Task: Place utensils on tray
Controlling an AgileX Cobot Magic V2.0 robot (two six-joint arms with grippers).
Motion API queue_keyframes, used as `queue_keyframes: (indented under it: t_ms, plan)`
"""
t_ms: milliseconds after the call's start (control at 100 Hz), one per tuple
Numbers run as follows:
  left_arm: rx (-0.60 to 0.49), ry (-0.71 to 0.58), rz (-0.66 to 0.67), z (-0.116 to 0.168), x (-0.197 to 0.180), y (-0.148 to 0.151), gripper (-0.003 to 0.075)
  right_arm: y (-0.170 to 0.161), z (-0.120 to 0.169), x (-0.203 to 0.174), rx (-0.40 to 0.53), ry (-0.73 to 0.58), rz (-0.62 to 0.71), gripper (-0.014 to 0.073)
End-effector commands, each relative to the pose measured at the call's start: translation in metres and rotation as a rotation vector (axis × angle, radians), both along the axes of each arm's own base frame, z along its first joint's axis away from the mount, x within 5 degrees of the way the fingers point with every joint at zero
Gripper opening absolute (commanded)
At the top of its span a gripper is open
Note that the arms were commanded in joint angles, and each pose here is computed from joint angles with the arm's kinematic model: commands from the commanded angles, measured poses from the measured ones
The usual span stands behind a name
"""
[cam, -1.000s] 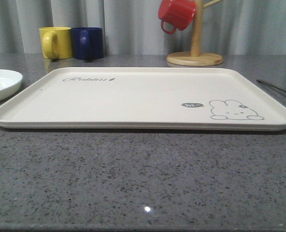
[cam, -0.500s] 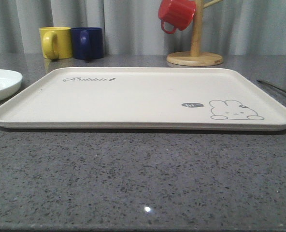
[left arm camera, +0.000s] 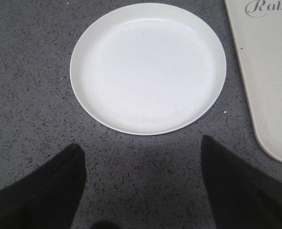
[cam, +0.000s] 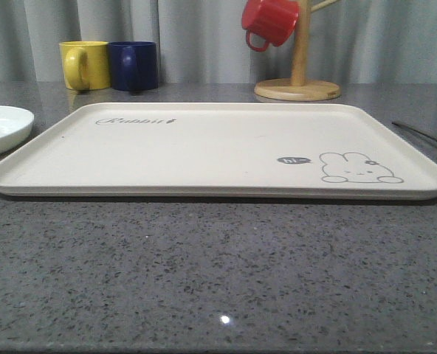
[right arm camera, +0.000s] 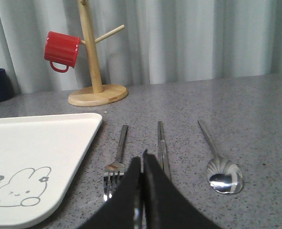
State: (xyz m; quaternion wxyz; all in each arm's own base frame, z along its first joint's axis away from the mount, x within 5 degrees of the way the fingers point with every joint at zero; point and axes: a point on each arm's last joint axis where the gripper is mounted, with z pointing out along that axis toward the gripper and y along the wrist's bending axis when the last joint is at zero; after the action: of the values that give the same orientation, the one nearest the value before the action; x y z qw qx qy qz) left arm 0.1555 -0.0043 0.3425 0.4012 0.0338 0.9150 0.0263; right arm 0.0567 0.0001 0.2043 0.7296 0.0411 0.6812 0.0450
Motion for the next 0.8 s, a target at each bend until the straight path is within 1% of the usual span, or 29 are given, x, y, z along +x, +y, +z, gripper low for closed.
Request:
queue_keyframes:
  t_ms: [0,90,230,360,530,790]
  plan:
    - [-0.010,-0.080,0.016,0.015,0.011,0.001,0.0497,0.000,0.015,-0.004,-0.011,-0.123,-0.003,-0.0068]
    - [-0.011,-0.048,0.059,0.011,0.028,0.007,0.0497,0.000,0.015,-0.004,-0.011,-0.123,-0.003,-0.0068]
    - [-0.053,-0.005,0.162,0.003,0.058,0.025,0.0497,0.000,0.015,-0.004,-0.011,-0.123,-0.003,-0.0068]
    - [-0.078,0.040,0.218,-0.005,0.082,0.038,0.0497,0.000,0.015,-0.004,-0.011,-0.123,-0.003,-0.0068]
    - [-0.064,0.107,0.215,-0.018,0.115,0.045,0.0497,0.000,0.015,-0.004,-0.011,-0.123,-0.003,-0.0068]
    - [-0.047,0.160,0.234,-0.031,0.157,0.060,0.0497,0.000,0.015,-0.004,-0.011,-0.123,-0.003,-0.0068]
